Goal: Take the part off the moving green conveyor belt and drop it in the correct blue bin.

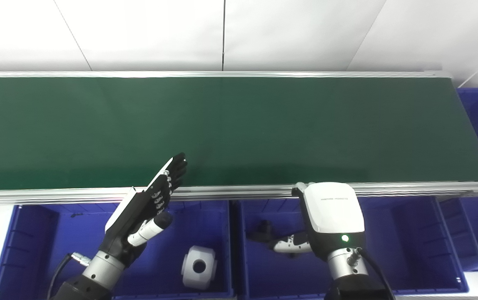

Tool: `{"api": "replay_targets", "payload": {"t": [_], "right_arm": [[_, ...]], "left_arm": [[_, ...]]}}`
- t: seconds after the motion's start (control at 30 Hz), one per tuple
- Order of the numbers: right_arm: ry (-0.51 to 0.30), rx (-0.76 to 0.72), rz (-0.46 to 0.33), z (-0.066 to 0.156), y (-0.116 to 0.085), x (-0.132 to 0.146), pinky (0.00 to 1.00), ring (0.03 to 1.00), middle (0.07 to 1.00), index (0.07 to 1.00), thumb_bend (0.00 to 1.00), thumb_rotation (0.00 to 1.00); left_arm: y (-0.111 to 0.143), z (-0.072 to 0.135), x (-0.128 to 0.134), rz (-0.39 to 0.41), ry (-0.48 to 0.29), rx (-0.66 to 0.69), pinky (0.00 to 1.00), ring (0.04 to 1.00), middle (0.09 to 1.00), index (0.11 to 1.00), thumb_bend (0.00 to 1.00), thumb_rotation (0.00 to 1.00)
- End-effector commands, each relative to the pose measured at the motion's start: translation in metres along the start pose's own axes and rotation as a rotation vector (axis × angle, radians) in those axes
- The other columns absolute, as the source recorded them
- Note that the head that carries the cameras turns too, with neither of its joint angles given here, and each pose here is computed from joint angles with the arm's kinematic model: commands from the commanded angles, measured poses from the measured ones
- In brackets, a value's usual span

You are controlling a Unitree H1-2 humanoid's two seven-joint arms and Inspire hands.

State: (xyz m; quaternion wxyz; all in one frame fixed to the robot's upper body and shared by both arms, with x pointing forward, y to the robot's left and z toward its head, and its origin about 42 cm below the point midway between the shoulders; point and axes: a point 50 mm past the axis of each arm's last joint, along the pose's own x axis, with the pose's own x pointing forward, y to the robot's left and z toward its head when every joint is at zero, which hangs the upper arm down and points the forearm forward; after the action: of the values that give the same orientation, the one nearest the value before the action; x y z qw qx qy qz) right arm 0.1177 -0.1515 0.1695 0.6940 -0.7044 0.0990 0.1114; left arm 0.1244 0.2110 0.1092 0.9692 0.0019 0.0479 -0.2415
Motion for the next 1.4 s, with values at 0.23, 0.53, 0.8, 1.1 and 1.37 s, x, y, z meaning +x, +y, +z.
{"api": "replay_targets", "payload": {"t": [0.23, 0.53, 0.8, 1.1, 1.37], "right_arm": [[-0.059, 0.026, -0.023, 0.006, -0.010, -0.007, 0.87, 0.758, 0.754, 0.739, 1.00, 0.81], [-0.150, 0.749, -0.012, 0.013, -0.010, -0.012, 0.68, 0.736, 0.759, 0.740, 0.86, 0.92], [-0.237, 1.343, 0.064, 0.036, 0.015, -0.019, 0.66, 0.747, 0.772, 0.754, 0.75, 0.93], [-0.346, 1.418, -0.003, 0.018, 0.046, -0.012, 0.73, 0.801, 0.819, 0.804, 0.81, 0.94], [-0.376, 1.421, -0.020, 0.005, 0.062, -0.013, 0.78, 0.840, 0.869, 0.854, 0.76, 1.00]], "left_arm": [[-0.003, 0.010, -0.002, -0.001, -0.053, 0.009, 1.00, 1.000, 1.000, 1.000, 0.80, 0.78], [-0.007, 0.009, -0.004, -0.001, -0.049, 0.022, 1.00, 1.000, 0.996, 1.000, 0.78, 0.79], [-0.018, 0.009, -0.006, 0.010, -0.041, 0.034, 0.99, 0.990, 0.985, 0.999, 0.78, 0.80], [-0.035, 0.006, -0.006, 0.036, -0.033, 0.044, 0.99, 0.982, 0.974, 0.981, 0.80, 0.79], [-0.046, 0.004, -0.008, 0.030, -0.006, 0.066, 1.00, 0.999, 0.985, 0.989, 0.82, 0.79]]}}
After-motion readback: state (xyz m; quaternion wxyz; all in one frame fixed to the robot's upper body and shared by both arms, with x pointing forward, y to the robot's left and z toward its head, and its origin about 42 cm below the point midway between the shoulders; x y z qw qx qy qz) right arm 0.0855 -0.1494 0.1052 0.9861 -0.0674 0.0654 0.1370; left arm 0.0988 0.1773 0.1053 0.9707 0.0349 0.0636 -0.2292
